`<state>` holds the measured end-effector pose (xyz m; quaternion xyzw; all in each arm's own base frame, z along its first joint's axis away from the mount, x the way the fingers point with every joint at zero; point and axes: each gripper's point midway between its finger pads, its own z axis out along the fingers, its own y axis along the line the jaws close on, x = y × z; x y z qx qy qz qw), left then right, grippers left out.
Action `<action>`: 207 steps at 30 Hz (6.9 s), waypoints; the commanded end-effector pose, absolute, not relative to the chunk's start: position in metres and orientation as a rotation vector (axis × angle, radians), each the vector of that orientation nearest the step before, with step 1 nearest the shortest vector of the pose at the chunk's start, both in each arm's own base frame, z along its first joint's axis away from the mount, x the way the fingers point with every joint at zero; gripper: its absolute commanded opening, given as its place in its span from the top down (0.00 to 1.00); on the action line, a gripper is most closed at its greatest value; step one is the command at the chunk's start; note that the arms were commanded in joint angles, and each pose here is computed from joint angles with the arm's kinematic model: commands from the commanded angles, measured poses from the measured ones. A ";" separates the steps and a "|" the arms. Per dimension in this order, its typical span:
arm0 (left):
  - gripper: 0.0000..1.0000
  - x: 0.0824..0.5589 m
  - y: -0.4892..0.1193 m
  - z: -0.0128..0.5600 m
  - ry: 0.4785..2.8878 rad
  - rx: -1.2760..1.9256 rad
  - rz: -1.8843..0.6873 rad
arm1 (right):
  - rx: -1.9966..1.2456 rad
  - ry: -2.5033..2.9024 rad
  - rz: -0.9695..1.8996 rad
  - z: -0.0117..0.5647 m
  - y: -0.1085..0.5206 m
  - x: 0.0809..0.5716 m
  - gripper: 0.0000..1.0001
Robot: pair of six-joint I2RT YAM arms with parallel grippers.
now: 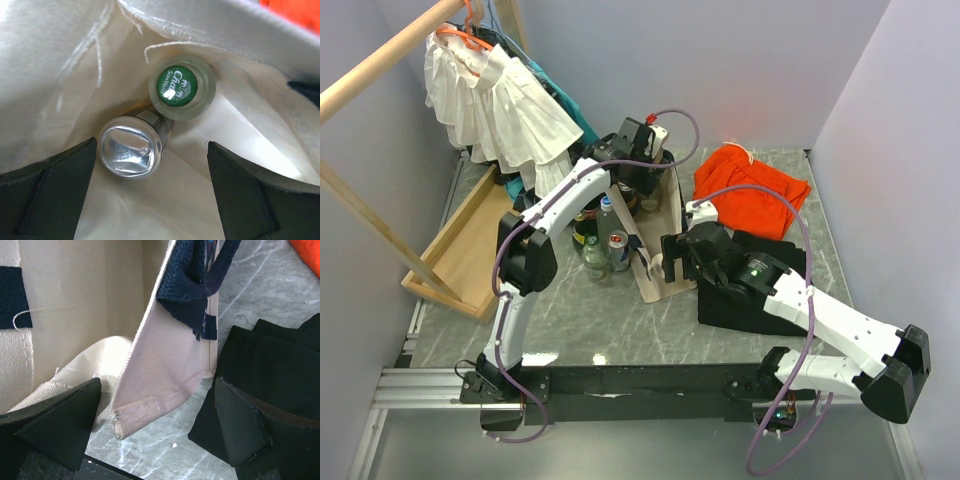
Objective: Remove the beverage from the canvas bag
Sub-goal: Take out the drink from the canvas bag.
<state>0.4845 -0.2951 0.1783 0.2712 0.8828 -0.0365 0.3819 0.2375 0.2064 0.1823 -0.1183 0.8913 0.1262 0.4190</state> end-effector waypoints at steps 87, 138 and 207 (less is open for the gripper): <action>0.99 0.494 -0.251 0.159 2.361 0.569 -0.102 | -0.386 2.337 0.172 0.150 0.189 0.226 0.00; 0.99 0.471 -0.259 0.317 2.057 0.597 -0.247 | -0.382 2.332 0.180 0.151 0.190 0.227 0.00; 0.99 0.395 -0.251 0.455 1.728 0.517 -0.490 | -0.332 2.344 0.178 0.158 0.188 0.226 0.00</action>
